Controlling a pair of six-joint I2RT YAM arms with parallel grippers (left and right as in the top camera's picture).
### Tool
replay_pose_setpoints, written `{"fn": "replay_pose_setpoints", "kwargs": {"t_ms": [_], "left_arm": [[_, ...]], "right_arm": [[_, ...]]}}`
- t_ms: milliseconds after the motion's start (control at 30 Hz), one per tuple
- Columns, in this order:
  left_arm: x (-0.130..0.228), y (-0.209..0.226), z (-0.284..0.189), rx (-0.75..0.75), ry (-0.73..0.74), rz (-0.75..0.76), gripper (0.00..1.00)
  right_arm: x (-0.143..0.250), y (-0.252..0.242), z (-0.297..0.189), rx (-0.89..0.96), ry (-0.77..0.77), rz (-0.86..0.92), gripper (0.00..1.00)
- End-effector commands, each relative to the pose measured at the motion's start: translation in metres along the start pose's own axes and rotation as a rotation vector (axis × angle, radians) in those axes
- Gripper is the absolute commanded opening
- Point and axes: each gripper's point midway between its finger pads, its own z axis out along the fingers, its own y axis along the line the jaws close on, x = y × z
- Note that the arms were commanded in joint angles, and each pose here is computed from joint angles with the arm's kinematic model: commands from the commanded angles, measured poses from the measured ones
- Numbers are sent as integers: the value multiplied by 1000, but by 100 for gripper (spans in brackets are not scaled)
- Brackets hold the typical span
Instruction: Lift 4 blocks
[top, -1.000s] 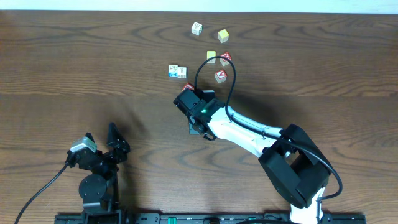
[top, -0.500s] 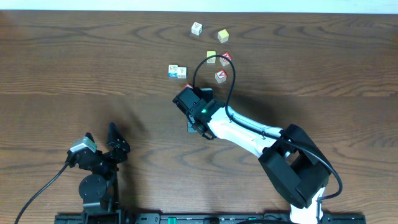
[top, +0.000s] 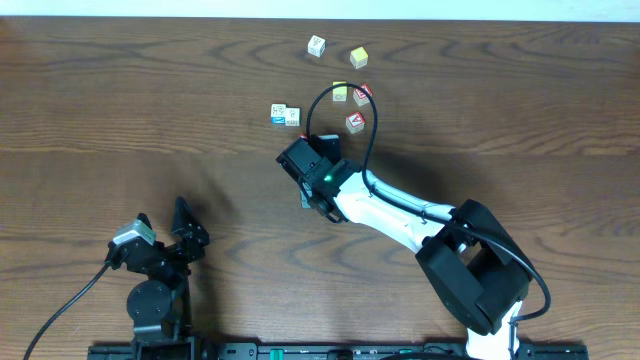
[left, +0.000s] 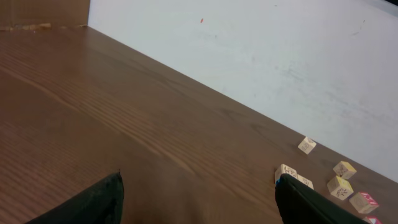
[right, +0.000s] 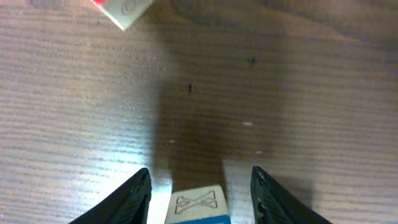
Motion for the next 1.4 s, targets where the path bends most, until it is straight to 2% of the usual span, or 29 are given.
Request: {"fn": "replay_pose_setpoints", "kwargs": {"t_ms": [0,233,500,667,933,1367], "left_arm": [[16,8,1,-26,45,0,79],[16,8,1,-26,45,0,78],[16,8,1,-26,45,0,78],[16,8,1,-26,45,0,79],[16,8,1,-26,45,0,79],[16,8,1,-26,45,0,79]], "right_arm": [[-13,-5,1,25,-53,-40,50],[-34,-22,6,30,-82,-4,41],[-39,-70,13,115,-16,74,10],[-25,-94,3,164,72,121,1],[5,-81,-8,96,211,146,1],[23,-49,-16,62,226,115,1]]}}
